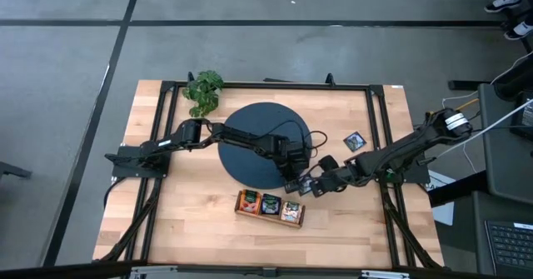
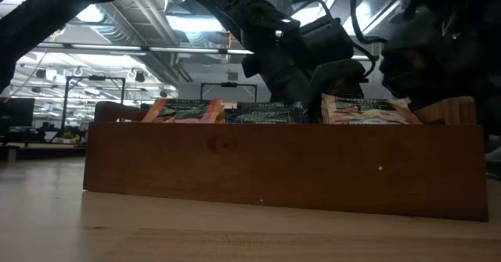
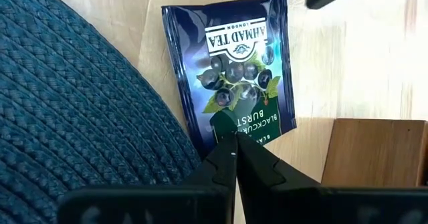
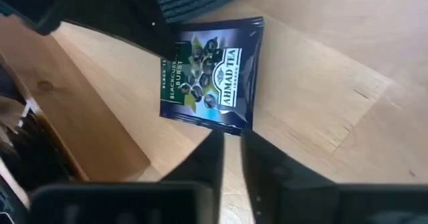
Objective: Pick & Place Tea
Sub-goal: Put the violet tea bag into the middle section of the wooden organizer
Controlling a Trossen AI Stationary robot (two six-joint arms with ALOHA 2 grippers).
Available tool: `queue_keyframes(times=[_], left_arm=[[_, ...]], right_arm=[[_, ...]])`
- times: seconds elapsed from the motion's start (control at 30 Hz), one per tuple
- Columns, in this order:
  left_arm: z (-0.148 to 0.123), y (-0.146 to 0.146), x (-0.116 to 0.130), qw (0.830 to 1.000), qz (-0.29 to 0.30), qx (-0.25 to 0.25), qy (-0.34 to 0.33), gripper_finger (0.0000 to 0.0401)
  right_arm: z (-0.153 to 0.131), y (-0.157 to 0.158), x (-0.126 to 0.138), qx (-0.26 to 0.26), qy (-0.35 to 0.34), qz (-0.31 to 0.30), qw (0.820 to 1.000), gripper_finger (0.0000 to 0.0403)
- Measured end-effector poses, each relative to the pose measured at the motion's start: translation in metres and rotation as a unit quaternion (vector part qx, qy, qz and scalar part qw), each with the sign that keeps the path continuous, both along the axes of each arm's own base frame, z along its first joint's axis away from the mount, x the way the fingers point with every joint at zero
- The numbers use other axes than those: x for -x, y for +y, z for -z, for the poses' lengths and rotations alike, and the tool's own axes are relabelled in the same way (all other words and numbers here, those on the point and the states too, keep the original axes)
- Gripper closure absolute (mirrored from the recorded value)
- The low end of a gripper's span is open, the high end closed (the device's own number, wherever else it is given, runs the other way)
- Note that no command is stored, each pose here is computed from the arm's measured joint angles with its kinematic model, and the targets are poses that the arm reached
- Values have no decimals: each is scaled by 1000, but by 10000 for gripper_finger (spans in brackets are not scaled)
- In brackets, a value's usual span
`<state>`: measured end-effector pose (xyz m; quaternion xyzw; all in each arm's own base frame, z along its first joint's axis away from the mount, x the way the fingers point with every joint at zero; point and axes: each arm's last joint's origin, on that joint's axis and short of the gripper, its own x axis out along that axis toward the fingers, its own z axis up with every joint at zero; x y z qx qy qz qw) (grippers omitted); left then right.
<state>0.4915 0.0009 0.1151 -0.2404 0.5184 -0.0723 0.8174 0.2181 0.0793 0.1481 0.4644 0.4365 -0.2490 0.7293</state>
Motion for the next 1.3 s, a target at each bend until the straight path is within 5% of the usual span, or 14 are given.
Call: queue_keyframes(times=[0.3, 0.5, 0.67, 1.03, 1.3], left_arm=[[0, -2, 0, 1000, 4, -4, -1, 400], [0, -2, 0, 1000, 4, -4, -3, 399], [0, -2, 0, 1000, 4, -4, -4, 399], [-1, -2, -3, 1000, 3, -1, -18, 399], [-3, -2, -3, 1000, -2, 21, -19, 394]], right_arm=[[10, -3, 7, -19, 3, 37, 999, 214], [26, -6, 11, -59, -73, 47, 994, 187], [36, -12, 18, -77, -99, 64, 990, 228], [42, -14, 24, -63, -122, 39, 990, 388], [40, -14, 22, -57, -135, 27, 989, 398]])
